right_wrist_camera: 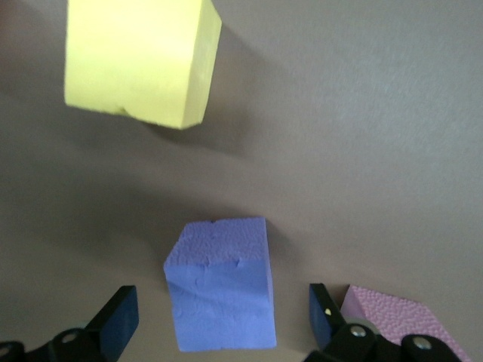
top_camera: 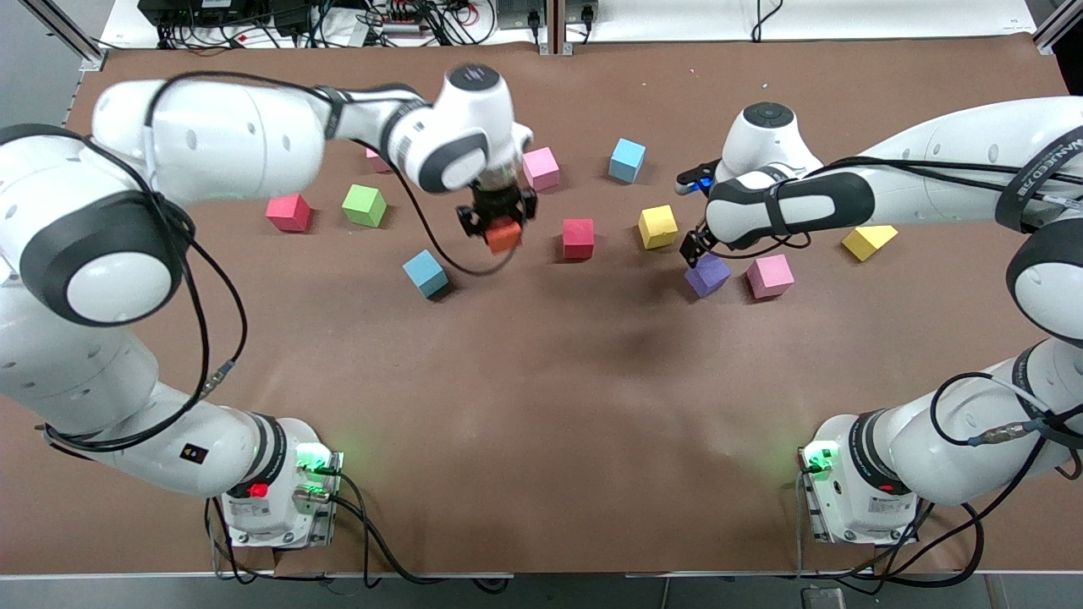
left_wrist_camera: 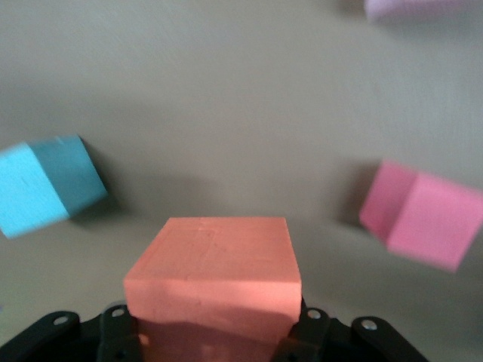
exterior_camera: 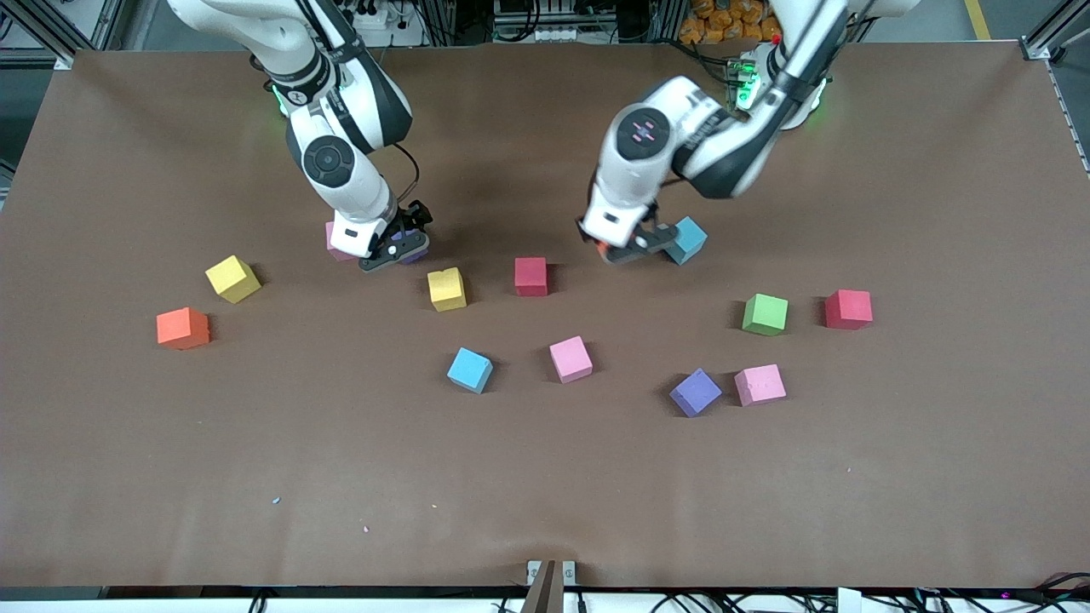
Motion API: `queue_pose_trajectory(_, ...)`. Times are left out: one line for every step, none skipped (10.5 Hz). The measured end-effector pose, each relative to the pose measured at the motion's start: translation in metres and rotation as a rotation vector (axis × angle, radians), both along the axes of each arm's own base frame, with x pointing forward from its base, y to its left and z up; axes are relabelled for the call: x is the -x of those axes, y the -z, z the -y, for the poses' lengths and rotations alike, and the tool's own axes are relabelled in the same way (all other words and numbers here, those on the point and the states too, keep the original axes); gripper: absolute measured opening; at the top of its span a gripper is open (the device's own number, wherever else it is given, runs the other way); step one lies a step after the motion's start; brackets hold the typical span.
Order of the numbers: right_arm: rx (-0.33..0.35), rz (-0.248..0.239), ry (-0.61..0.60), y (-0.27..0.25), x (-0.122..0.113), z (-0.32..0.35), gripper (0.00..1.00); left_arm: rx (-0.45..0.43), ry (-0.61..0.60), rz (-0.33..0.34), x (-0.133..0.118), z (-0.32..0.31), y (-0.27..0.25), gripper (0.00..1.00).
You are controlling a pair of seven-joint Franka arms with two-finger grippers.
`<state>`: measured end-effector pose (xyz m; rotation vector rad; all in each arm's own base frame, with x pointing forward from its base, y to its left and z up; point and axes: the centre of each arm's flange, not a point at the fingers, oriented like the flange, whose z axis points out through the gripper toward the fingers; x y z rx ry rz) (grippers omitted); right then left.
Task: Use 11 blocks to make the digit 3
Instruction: 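Place the orange block with the left gripper while the right gripper lifts blue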
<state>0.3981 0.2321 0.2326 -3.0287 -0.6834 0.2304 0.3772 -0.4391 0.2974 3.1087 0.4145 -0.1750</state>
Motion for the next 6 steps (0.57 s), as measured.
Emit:
queue_pose_trajectory(0.001, 0.000, 0.000, 0.004, 0.003, 0.002, 1.00, -0.001, 0.051, 0.022, 0.030, 0.020, 0.009, 0.63)
queue_pose_trajectory(0.003, 0.000, 0.000, 0.009, 0.006, 0.004, 1.00, -0.008, 0.093, 0.042, 0.061, 0.036, 0.021, 0.63)
queue_pose_trajectory(0.005, -0.002, -0.001, 0.014, 0.008, 0.005, 1.00, -0.021, 0.132, 0.052, 0.091, 0.051, 0.035, 0.63)
queue_pose_trajectory(0.007, -0.004, 0.000, 0.020, 0.008, 0.005, 1.00, -0.032, 0.168, 0.054, 0.115, 0.063, 0.050, 0.63)
queue_pose_trajectory(0.008, -0.003, 0.001, 0.026, 0.008, 0.005, 1.00, -0.038, 0.204, 0.049, 0.133, 0.071, 0.065, 0.63)
queue_pose_trajectory(0.012, -0.007, 0.001, 0.031, 0.009, 0.006, 1.00, -0.037, 0.223, 0.040, 0.140, 0.076, 0.077, 0.63)
